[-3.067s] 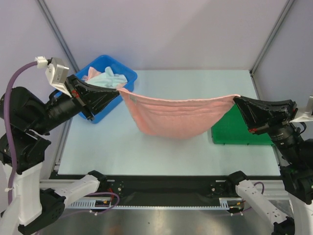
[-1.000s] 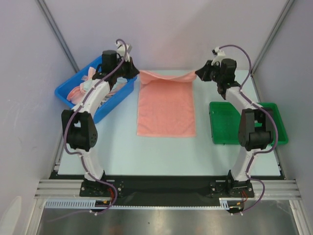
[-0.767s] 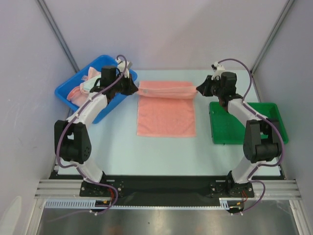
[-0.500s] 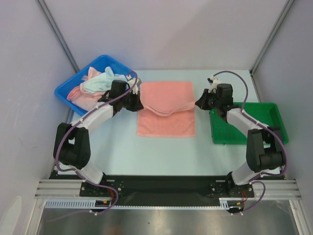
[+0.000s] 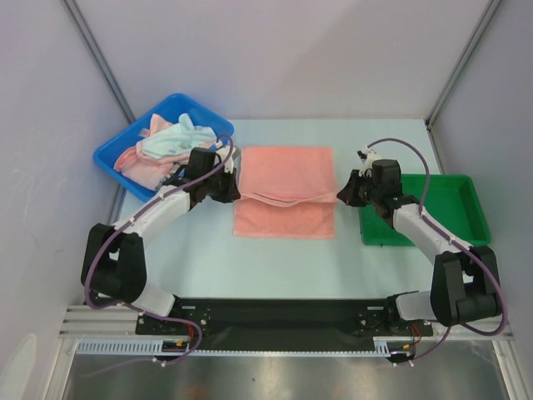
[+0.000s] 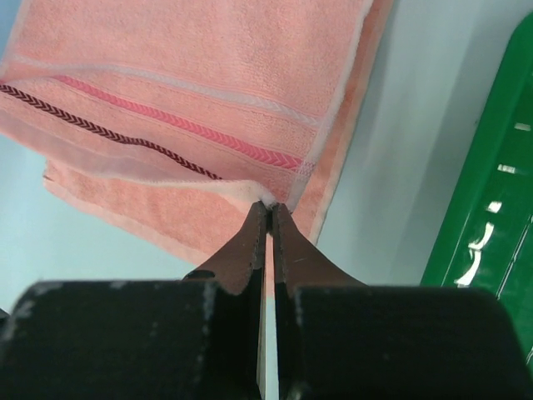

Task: Fold and stack the towels
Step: Fold the towel

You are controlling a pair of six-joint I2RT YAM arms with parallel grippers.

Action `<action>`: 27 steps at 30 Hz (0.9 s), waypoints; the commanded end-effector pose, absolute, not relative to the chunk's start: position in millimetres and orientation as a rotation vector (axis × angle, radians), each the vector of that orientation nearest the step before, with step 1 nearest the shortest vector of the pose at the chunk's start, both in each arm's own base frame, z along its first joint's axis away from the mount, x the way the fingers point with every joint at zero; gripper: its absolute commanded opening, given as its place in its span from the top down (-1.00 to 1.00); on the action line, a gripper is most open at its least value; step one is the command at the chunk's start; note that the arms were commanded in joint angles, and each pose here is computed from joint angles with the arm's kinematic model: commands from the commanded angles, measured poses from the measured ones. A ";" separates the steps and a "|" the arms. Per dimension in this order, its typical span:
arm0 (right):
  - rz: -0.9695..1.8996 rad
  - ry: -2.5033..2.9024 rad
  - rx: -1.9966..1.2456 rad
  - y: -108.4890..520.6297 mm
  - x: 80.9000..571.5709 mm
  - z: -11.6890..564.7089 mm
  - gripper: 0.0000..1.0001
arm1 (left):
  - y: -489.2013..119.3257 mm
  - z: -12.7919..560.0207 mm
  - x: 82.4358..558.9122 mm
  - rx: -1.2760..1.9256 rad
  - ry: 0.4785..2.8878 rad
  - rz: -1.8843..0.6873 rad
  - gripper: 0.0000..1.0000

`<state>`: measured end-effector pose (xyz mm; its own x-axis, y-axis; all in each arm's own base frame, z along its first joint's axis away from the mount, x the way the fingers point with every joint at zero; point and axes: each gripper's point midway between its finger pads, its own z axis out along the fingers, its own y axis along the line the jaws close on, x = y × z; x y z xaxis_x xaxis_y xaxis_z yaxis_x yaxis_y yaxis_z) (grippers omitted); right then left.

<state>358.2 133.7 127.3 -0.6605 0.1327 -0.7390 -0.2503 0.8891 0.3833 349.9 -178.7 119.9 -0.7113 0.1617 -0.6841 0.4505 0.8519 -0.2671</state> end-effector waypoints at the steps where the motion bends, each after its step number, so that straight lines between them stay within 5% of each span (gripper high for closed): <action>1: 0.555 2.256 -0.016 125.3 340.0 118.2 1.00 | -171.8 111.9 334.6 0.397 2.388 -0.549 0.99; 11: 0.614 2.318 -0.031 141.7 301.2 87.1 1.00 | -170.0 88.0 301.7 0.421 2.515 -0.471 0.99; 20: 0.587 2.301 -0.030 146.4 318.3 89.8 1.00 | -173.9 95.3 310.2 0.384 2.503 -0.424 0.99; 26: 0.531 2.380 -0.003 140.8 299.6 72.0 0.87 | -160.9 74.6 293.9 0.356 2.600 -0.363 0.97; 27: 0.530 2.391 0.002 139.6 295.5 70.1 0.76 | -158.9 70.5 289.2 0.346 2.617 -0.360 0.83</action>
